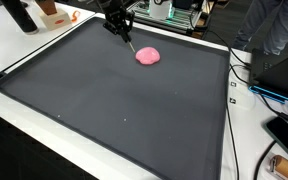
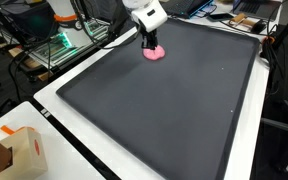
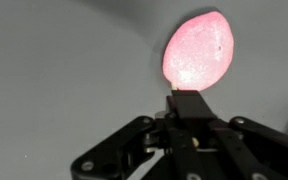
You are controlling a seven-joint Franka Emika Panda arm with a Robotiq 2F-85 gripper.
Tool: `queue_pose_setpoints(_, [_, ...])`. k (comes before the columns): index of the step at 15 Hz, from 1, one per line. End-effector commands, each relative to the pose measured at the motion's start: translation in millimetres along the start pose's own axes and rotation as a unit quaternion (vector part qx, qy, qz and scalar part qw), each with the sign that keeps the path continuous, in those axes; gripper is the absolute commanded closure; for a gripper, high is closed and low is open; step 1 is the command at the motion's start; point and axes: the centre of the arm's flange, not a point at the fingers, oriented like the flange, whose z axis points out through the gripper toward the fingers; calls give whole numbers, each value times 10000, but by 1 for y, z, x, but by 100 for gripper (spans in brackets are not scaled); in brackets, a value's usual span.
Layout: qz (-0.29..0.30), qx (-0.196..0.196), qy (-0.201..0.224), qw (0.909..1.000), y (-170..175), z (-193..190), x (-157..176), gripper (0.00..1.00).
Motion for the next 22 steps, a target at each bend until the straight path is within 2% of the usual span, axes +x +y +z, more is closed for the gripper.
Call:
queue_pose_setpoints(1, [-197, -508, -160, 9984, -29, -4, 8, 97])
queue_pose_setpoints(6, [-583, -1082, -366, 9917, -67, -5, 19, 97])
queue_pose_setpoints(11, [-800, -1634, -372, 9826, -104, -4, 24, 97])
queue_pose_setpoints(16, [-767, -1888, -364, 9783, -133, -2, 23, 97])
queue_pose_setpoints(17, [-801, -1709, -390, 9813, -122, -2, 35, 87])
queue_pose_setpoints(22, [-782, -1764, -377, 9805, -129, -2, 34, 87])
